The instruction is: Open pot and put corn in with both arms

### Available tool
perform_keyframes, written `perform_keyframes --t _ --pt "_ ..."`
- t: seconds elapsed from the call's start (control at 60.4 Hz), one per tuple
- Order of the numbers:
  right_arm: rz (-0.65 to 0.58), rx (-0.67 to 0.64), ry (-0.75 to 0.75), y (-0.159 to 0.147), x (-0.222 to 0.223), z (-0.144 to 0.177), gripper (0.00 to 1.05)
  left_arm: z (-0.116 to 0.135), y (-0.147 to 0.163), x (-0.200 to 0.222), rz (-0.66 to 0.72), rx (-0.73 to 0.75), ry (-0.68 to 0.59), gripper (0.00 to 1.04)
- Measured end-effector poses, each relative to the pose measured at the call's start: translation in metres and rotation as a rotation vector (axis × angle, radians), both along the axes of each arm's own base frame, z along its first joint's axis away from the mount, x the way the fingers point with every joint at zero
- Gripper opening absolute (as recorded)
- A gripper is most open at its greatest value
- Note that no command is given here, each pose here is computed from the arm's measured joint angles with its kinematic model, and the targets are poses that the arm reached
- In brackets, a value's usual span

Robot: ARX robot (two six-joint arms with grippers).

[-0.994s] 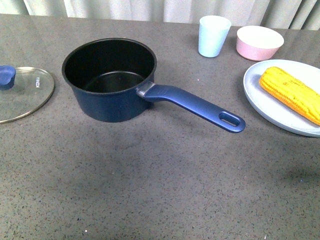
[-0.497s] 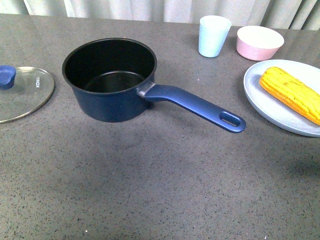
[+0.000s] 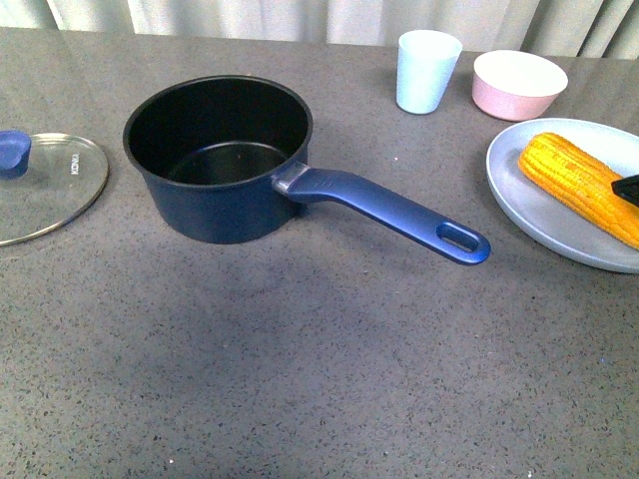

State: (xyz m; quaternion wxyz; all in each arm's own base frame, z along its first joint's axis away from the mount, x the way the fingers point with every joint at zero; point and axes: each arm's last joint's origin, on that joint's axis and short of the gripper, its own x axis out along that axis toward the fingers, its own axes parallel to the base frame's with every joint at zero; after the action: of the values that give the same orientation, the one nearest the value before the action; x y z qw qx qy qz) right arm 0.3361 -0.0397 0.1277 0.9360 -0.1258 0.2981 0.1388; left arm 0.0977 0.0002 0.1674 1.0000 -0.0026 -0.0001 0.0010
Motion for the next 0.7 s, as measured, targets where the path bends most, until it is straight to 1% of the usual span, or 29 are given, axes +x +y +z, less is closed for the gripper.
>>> perform_keyframes --t 0.348,0.613,0.629,0.696 --pt "0.031 -0.005 0.060 0.009 0.039 -0.023 0.96 0.000 0.000 0.000 0.000 0.000 0.000 0.96" --pt "0.044 0.013 0.097 0.015 0.050 -0.034 0.96 0.000 0.000 0.000 0.000 0.000 0.000 0.96" --pt "0.045 0.013 0.099 0.016 0.050 -0.034 0.95 0.000 0.000 0.000 0.000 0.000 0.000 0.96" --pt "0.043 0.011 0.102 0.017 0.051 -0.036 0.86 0.000 0.000 0.000 0.000 0.000 0.000 0.96"
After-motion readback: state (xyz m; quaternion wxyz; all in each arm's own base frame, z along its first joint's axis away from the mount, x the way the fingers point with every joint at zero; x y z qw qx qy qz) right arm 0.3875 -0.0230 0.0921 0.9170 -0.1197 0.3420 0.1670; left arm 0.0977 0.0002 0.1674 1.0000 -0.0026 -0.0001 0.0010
